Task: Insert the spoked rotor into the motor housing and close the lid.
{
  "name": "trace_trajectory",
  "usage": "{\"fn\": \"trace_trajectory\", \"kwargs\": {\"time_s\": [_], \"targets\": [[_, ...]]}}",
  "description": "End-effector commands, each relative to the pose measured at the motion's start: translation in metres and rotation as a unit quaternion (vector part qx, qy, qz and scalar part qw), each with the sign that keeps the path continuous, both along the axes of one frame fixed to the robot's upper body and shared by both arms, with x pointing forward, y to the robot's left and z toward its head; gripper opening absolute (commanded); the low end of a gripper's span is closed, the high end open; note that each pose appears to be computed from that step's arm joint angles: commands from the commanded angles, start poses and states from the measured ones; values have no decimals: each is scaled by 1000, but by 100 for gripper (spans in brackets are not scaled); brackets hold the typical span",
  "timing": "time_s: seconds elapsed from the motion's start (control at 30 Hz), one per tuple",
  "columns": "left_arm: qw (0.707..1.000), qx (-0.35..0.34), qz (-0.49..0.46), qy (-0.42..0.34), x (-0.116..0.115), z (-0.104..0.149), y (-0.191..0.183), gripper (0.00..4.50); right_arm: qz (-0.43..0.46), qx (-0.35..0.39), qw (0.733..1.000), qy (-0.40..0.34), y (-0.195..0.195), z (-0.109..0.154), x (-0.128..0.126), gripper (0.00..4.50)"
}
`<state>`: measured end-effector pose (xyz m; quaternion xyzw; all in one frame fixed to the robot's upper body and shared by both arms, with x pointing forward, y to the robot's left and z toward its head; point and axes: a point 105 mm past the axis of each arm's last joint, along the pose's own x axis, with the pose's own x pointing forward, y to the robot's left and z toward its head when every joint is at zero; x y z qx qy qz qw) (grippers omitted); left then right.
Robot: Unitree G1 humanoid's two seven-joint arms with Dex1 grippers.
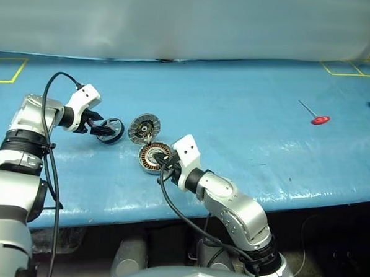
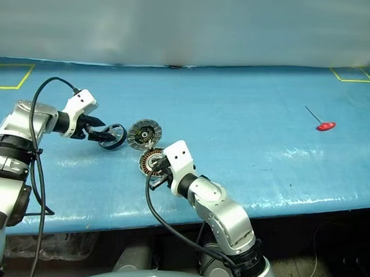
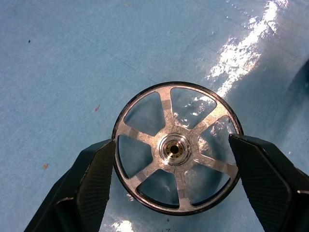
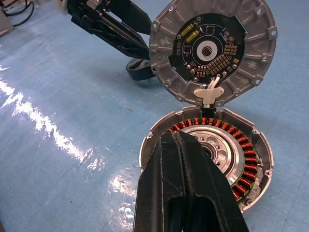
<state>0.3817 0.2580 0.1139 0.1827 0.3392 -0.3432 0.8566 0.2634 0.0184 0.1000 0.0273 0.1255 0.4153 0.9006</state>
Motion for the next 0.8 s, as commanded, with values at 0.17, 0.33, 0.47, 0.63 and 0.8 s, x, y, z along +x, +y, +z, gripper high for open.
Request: {"fn": "trace_trajectory", "kwargs": {"time_s": [0.17,0.33,0.47,0.63,0.8], "targets": [[1000,5,-16,-2,3,7,-5,408,-3,21,999,-27,1,15,-1,0],[1000,8,-13,2,2,4,-3,408,-4,21,999,-27,1,15,-1,0],[1000,9,-12,5,1,2,-2,408,-5,21,999,-27,1,15,-1,0],[1000,16,-13,8,0,-1,-1,408,-6,21,999,-27,0,15,-1,0],[1000,21,-13,7,0,-1,-1,408,-8,20,999,-27,0,15,-1,0]]}}
